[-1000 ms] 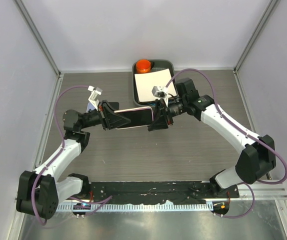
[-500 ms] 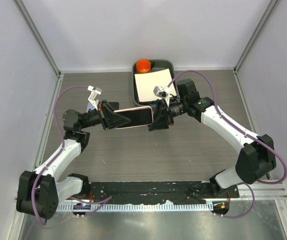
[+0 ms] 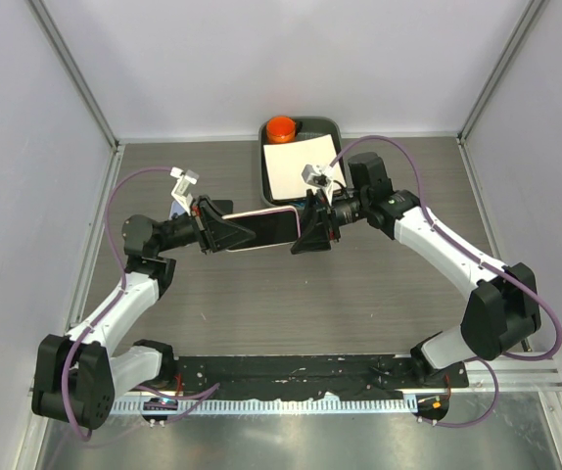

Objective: Take the phone out of the phone case
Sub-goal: Remove the phone case from the phone.

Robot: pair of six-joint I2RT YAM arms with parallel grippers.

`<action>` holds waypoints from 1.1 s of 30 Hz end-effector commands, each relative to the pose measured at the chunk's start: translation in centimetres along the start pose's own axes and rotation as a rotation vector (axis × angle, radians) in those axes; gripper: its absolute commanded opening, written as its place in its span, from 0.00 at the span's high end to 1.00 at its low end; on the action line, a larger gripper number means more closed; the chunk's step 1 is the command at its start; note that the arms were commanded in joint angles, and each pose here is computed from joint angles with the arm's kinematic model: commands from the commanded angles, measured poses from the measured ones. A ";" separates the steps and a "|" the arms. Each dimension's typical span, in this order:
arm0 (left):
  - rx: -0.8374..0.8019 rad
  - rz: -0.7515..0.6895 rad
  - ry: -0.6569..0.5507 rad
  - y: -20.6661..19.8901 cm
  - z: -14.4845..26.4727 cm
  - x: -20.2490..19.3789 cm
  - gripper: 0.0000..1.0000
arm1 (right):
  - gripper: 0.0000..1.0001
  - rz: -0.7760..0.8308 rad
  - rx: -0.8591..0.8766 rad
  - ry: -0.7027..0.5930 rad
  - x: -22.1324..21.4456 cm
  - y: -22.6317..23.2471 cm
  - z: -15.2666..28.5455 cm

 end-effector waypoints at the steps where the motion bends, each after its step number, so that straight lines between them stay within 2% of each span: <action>1: -0.042 -0.128 -0.051 -1.5 -0.3 2.2 1.00 | 0.55 0.055 0.017 -0.035 1.2 0.9 0.4; 12: -0.045 -0.130 -0.052 -1.6 -0.3 2.2 1.00 | 0.59 0.050 0.047 -0.043 1.3 1.1 0.4; 20: -0.046 -0.131 -0.052 -1.7 -0.3 2.2 1.00 | 0.53 0.061 0.100 -0.054 1.4 1.7 0.6; 24: -0.043 -0.130 -0.054 -1.6 -0.3 2.3 1.00 | 0.53 0.065 0.099 -0.055 1.3 1.7 0.7; 33: -0.045 -0.131 -0.055 -1.7 -0.3 2.3 1.00 | 0.62 0.082 0.057 -0.062 1.1 1.2 0.6</action>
Point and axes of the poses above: each gripper's point midway between its finger pads, its own z axis back along the fingers, its own y axis along the line the jaws close on, x = y × z, the point moved 9 cm from there along z, back along the fingers, and after that the axes turned 8 degrees about -z, right-handed, at the moved point
